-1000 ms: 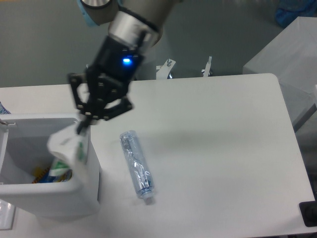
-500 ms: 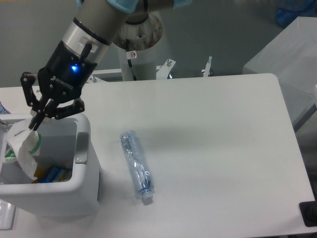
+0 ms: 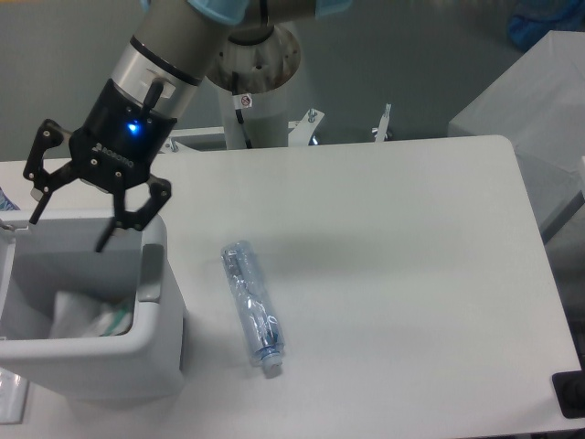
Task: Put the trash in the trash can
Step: 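Open the gripper to drop the wrapper into the bin, then move the gripper over the clear plastic bottle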
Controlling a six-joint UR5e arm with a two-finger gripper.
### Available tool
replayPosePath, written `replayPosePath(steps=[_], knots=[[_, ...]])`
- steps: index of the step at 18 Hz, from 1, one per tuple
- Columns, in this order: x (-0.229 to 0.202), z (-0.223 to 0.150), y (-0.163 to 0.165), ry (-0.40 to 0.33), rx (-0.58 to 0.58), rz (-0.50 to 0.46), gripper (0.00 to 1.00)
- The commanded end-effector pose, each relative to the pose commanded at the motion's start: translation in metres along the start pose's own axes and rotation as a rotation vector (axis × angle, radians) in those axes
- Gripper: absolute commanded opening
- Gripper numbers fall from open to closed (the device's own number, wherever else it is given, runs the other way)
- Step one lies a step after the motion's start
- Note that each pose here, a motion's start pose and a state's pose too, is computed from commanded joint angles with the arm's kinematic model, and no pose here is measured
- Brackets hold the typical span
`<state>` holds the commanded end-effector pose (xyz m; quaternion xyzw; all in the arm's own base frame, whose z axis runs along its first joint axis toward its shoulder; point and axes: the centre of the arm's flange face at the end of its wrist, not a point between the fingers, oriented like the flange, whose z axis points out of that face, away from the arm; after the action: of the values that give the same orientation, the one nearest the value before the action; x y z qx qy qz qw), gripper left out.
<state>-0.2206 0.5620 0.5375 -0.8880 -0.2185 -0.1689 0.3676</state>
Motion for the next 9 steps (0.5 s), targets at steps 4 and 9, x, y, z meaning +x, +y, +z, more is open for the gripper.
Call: replayPosePath(steps=[4,9], knots=[[-0.078,-0.006,-0.008,-0.135,0.009,-0.106,1.0],[-0.165,0.005,-0.002,-0.197,-0.016,-0.254,1.0]])
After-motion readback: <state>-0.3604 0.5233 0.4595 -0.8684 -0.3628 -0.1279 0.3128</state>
